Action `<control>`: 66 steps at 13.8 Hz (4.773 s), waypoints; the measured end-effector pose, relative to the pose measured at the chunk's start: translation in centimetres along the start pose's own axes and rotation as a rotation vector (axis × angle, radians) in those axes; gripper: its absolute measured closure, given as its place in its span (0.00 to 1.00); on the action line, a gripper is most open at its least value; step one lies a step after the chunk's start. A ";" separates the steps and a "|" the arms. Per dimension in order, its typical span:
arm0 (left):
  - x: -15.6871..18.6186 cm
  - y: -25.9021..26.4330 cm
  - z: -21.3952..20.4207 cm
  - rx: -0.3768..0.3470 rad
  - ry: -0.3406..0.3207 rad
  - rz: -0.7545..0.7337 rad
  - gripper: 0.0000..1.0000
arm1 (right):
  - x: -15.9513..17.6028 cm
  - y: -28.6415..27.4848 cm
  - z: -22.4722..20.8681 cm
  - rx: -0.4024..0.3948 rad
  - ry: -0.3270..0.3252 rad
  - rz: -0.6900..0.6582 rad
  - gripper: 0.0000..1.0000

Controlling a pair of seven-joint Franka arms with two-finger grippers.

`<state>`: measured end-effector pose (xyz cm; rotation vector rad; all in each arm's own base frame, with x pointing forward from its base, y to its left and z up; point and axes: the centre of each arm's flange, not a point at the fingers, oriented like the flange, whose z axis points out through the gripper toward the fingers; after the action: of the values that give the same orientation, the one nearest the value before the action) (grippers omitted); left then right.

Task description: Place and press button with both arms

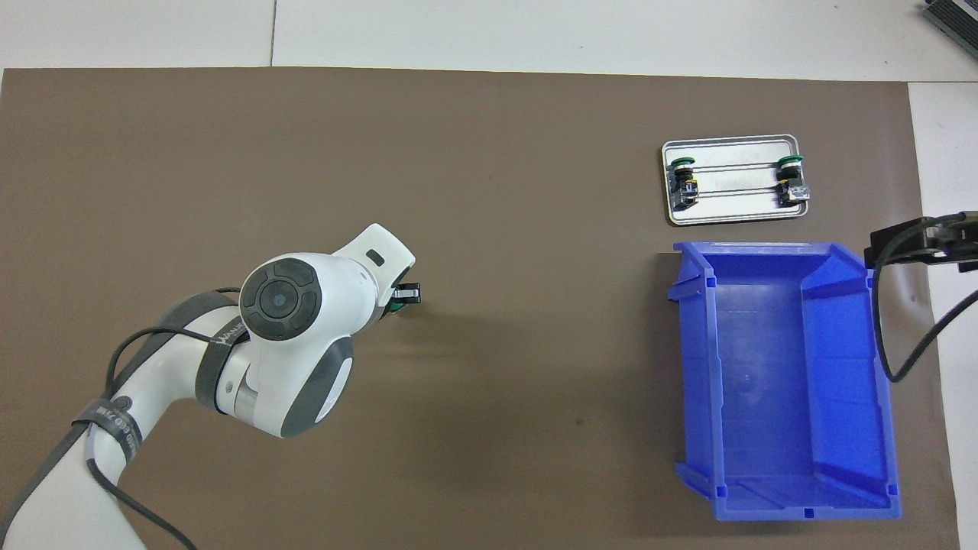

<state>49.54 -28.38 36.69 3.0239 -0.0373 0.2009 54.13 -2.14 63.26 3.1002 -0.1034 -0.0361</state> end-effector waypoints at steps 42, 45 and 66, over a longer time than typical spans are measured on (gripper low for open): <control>12.1 -22.8 -21.1 0.121 -0.124 0.124 0.00 | -7.3 -54.6 26.1 0.191 0.119 0.760 0.00; 11.5 -23.0 -20.8 0.121 -0.116 0.122 0.00 | -6.5 -55.0 27.4 0.223 0.133 0.772 0.00; 10.5 -24.3 -21.6 0.125 -0.111 0.100 0.00 | 2.0 -34.9 11.9 0.074 0.118 0.393 0.59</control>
<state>57.91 -2.04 56.74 3.1573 -0.1928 0.0446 58.17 32.04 49.94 3.0812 -0.7191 0.1658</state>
